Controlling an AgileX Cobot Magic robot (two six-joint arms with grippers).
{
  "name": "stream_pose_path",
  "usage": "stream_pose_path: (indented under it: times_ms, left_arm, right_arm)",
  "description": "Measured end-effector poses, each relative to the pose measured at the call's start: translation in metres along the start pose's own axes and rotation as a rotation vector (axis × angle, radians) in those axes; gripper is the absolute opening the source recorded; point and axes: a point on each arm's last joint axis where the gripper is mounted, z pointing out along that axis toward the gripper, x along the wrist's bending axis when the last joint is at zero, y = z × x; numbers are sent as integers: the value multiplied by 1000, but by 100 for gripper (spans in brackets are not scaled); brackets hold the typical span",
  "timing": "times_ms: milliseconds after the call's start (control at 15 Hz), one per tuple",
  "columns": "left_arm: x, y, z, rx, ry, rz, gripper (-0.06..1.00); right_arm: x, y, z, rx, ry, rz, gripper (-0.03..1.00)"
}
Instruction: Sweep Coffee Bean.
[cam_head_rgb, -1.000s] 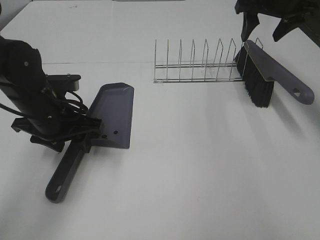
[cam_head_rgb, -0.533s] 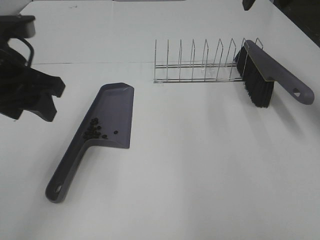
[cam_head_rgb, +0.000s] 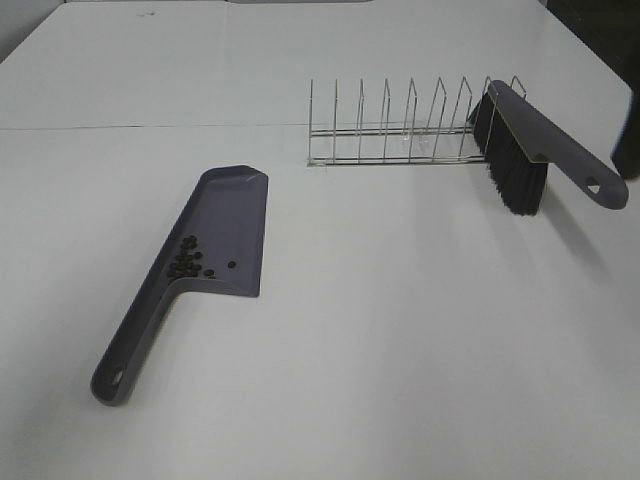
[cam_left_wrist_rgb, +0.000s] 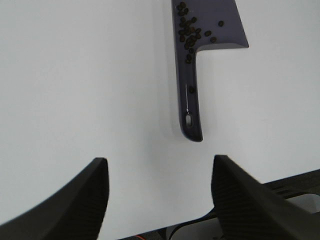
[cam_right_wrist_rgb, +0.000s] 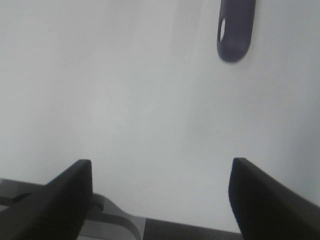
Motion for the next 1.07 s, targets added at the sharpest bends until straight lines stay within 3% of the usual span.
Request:
stream_pose_path:
  times_ms: [267,467,600,933,1067]
  left_arm:
    - [15,-63,-3,-32,-4,44,56]
    - [23,-101,-12,-139,-27,75,56]
    - [29,-123,-19,-240,-44,108,56]
    - [33,-154,-28,-441,-91,196,56]
    - [33,-158,-24,-489,-100,203,56]
  right_arm:
    - [-3,-99,-7,-53,3,-2,63]
    - [-5,-162,-14,-219,9,-11,63]
    - [-6,-197,-22,-386,8,-54,63]
    - [-6,-250,-28,-700,6,-139,63]
    - [-6,-250,-29,-735,9,-140,63]
